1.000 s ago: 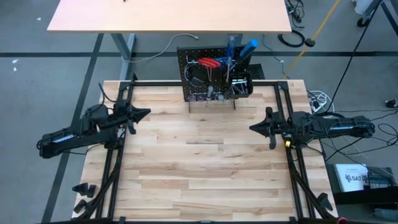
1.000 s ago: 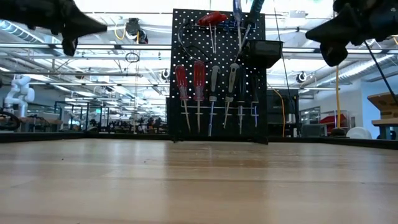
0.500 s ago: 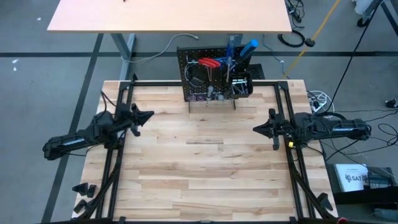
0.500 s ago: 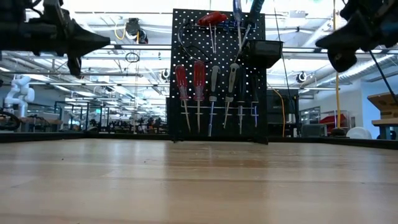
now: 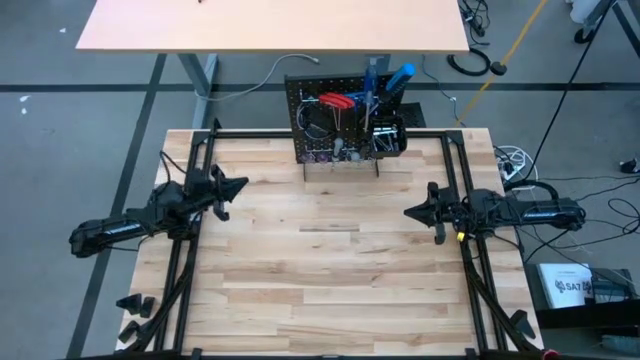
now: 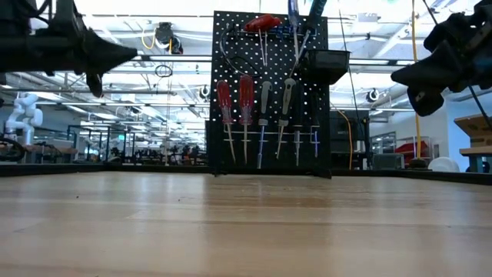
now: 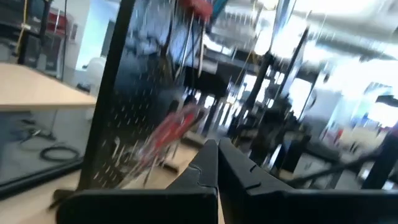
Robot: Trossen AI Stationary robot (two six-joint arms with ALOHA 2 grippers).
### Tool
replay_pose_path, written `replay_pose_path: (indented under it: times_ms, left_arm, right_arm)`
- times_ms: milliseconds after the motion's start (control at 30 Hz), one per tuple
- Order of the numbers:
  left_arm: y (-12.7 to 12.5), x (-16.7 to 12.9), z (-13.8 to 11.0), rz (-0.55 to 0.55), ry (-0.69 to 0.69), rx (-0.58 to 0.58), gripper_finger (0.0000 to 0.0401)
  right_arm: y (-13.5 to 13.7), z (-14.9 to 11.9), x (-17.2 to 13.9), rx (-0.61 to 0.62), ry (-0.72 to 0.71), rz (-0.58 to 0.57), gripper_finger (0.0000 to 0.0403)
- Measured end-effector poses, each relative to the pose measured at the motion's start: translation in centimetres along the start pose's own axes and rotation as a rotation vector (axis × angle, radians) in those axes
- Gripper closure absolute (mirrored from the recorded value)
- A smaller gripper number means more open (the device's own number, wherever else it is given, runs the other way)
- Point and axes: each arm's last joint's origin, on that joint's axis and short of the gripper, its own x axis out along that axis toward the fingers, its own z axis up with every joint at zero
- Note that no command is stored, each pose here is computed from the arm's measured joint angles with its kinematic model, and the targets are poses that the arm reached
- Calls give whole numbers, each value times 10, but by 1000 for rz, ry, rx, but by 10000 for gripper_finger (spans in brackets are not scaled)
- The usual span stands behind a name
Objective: Hang tools onto peg board
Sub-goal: Return to Home Position
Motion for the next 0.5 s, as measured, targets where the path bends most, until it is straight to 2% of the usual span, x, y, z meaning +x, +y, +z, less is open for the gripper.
replay_pose_path:
  times_ms: [167,300,500]
  left_arm:
    - [3,-1,-10,31,107,67,401]
    - [4,-1,-13,39,137,68,401]
    - [6,-2,-19,58,201,72,401]
  right_arm:
    - [0,-1,0,-40,3,-6,403]
    - [0,-1,1,-109,14,-5,403]
    - [-1,-2,1,-107,18,-5,403]
